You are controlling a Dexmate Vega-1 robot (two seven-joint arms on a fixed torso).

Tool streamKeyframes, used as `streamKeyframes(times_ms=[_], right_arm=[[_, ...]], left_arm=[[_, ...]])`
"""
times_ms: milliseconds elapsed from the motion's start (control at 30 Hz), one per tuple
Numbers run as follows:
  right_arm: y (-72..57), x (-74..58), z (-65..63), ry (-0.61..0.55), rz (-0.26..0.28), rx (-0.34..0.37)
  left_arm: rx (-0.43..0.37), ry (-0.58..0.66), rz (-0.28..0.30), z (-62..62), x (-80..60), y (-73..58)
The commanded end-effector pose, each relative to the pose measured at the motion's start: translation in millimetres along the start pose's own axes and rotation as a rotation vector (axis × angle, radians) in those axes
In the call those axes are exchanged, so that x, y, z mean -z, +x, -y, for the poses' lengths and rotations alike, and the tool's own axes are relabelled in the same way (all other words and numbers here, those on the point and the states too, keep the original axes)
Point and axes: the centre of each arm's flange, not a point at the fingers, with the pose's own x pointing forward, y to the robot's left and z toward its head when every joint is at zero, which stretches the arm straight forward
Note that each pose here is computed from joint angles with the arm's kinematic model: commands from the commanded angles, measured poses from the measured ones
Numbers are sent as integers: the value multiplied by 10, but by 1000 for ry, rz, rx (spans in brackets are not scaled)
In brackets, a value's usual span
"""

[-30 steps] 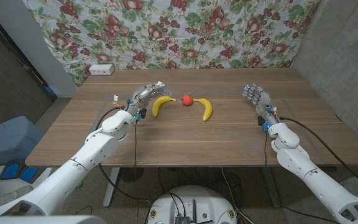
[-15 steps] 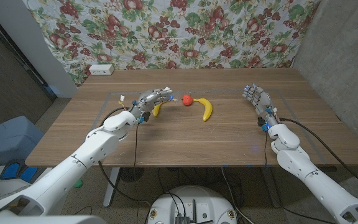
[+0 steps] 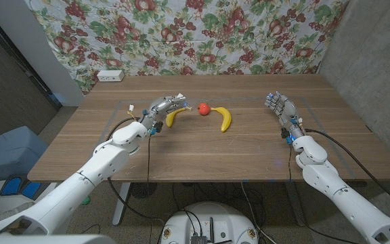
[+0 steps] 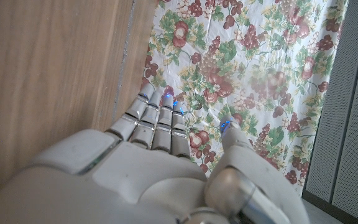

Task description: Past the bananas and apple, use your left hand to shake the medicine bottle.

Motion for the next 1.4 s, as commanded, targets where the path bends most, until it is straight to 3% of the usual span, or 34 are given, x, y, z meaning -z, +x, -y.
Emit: streamKeyframes(times_ms=[33,233,533,967,1400], right_arm=[[-3,-9,-8,0,3,3],[13,-10,-18,-3,4,-1],[25,-24,-27,-4,7,0],[18,-19,-36,-5,6,2],[7,-6,-21,1,5,10]], left_arm=[[-174,-24,110,-179,-121,-150],[-293,-32,168,-264,-186,-255],[-404,1,224,-300,-227,-347],[-403,10,224,-301,-241,-333],[-329,73,178,-225,-240,-253]])
